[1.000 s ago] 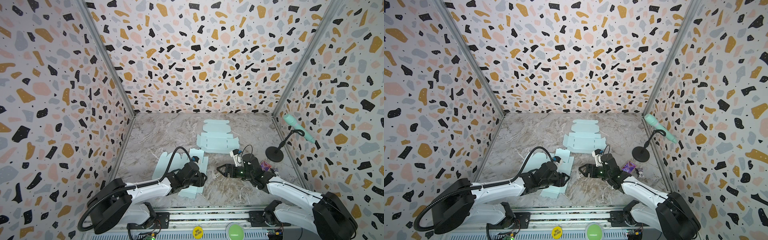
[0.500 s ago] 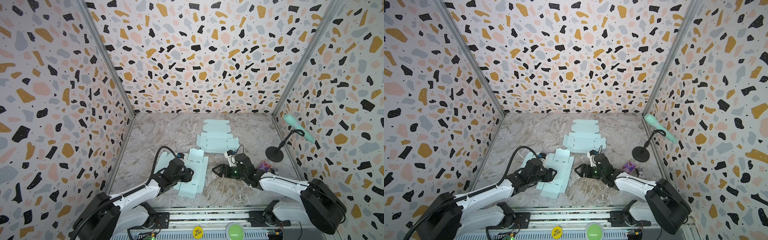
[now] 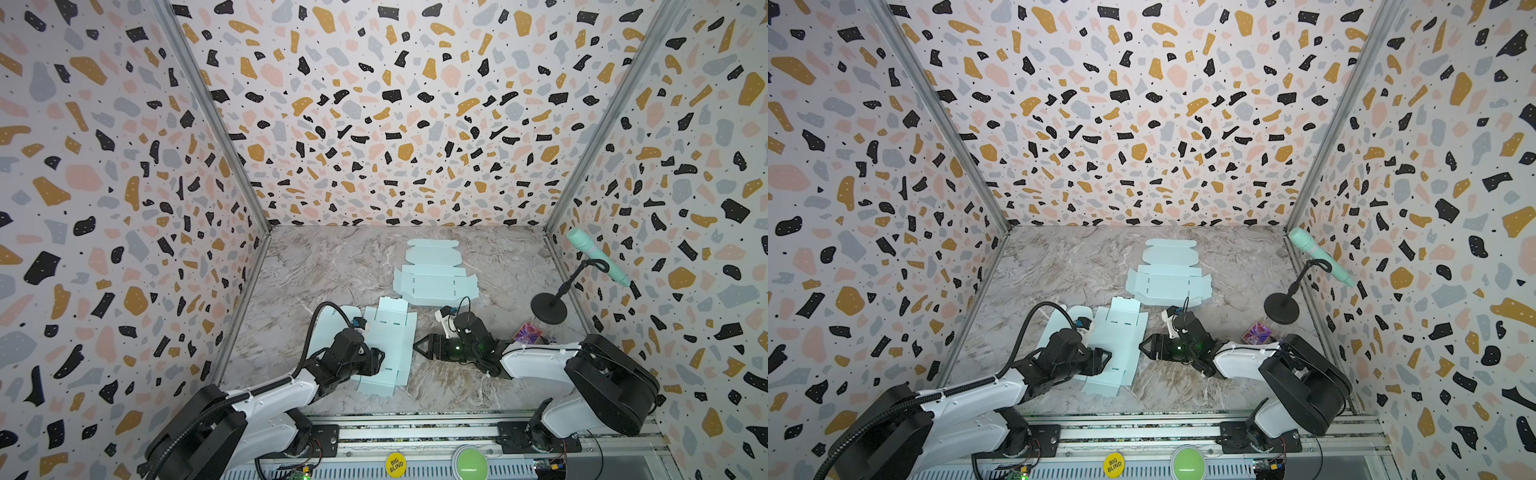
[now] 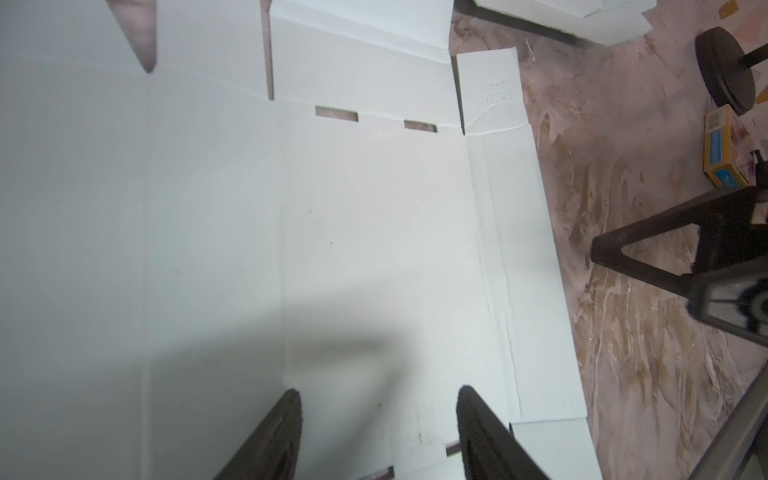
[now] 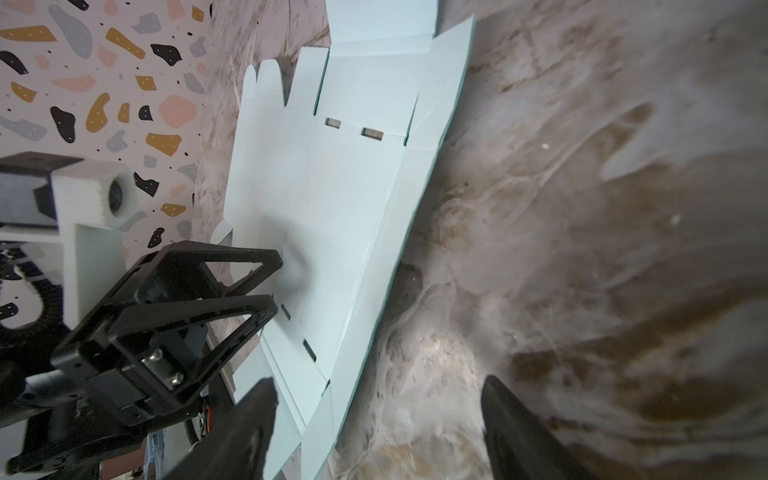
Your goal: Fold the paper box
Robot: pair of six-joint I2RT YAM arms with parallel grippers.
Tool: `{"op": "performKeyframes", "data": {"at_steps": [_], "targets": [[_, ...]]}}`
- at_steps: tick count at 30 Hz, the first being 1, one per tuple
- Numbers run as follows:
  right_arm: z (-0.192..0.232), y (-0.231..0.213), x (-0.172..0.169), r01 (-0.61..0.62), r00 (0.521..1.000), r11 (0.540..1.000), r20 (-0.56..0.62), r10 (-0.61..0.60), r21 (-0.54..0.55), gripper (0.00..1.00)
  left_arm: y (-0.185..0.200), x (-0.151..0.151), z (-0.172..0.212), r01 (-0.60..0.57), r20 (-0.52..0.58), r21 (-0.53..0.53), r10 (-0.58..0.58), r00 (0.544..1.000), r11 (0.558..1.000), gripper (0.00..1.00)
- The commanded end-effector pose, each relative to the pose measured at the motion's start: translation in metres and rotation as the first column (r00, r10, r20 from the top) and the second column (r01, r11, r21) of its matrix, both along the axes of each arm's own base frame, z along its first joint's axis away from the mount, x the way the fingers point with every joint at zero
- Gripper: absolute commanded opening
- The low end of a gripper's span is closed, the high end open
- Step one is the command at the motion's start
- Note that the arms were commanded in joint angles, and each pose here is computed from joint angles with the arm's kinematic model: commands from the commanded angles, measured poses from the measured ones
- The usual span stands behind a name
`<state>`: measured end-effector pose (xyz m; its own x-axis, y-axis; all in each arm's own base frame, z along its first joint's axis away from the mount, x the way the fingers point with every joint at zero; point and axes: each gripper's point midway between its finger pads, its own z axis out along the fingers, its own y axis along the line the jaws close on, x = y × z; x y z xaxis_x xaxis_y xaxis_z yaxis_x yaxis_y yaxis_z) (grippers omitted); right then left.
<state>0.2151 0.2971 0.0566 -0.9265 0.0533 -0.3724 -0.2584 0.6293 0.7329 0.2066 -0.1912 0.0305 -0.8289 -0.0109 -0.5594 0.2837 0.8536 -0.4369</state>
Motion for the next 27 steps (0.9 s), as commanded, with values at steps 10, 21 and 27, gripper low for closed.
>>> {"op": "performKeyframes", "data": {"at_steps": [10,21,27], "targets": [[-0.007,0.022,-0.011,-0.056,0.998,0.997,0.026,0.055,0.052,0.64,-0.009,-0.041,-0.014,0.024,-0.072,-0.078,-0.03,0.997,0.997,0.6],[-0.015,0.024,-0.018,-0.054,0.998,0.997,0.02,0.053,0.059,0.37,-0.009,-0.041,-0.015,0.015,-0.059,-0.077,-0.019,0.998,0.997,0.57],[-0.019,0.02,-0.018,-0.014,1.0,0.998,0.014,0.013,0.055,0.29,-0.011,-0.042,-0.015,0.018,-0.055,-0.087,-0.023,0.998,0.996,0.55]]}}
